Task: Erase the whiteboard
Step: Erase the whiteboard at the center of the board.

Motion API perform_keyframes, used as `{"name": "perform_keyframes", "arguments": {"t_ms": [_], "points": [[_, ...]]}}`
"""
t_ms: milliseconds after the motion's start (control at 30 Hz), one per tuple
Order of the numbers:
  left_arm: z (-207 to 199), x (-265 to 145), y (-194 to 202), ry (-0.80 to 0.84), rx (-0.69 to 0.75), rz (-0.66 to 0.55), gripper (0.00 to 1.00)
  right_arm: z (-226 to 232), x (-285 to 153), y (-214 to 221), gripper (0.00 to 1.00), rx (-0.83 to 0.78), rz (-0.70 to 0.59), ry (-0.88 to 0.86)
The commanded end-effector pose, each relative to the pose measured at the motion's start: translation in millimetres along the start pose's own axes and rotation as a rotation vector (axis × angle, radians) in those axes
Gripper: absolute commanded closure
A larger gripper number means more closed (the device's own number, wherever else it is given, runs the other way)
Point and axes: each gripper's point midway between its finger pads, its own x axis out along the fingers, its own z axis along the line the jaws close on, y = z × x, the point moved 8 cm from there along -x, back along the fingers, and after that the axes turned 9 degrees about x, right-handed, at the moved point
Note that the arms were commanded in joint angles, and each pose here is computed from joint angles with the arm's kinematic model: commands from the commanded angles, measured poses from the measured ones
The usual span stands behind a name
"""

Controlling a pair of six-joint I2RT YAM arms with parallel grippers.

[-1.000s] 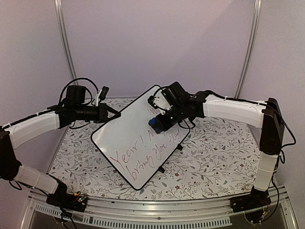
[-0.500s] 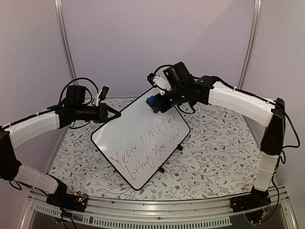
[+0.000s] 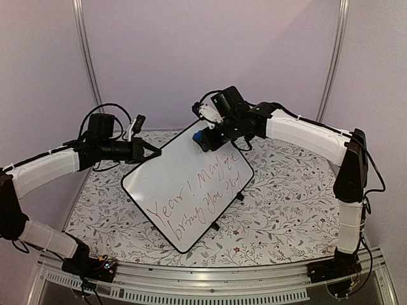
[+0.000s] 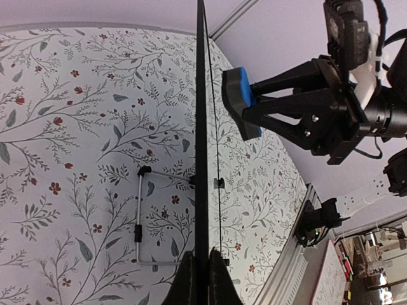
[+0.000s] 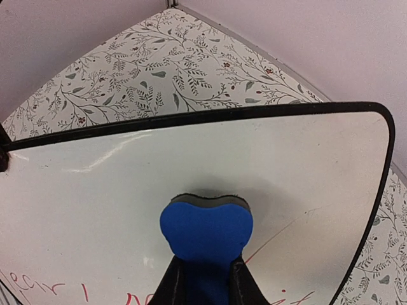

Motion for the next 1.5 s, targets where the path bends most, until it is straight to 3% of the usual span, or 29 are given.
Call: {"name": "perform_keyframes", "arguments": {"t_ms": [0,767,1467], "points": [[-11,1,-5,0.056,0.057,-0.006,1.00,1,4,0,0.95,-0.012,0.008,-0.024],[-12,0,-5,0.059,0.062,-0.008,1.00,-6,32,39,0.96,0.014,0.130,-0.066],[-11,1,-5,0.058,0.059,-0.004,1.00,-8,27,75,0.96,0.046,0.192,-0.089]]}}
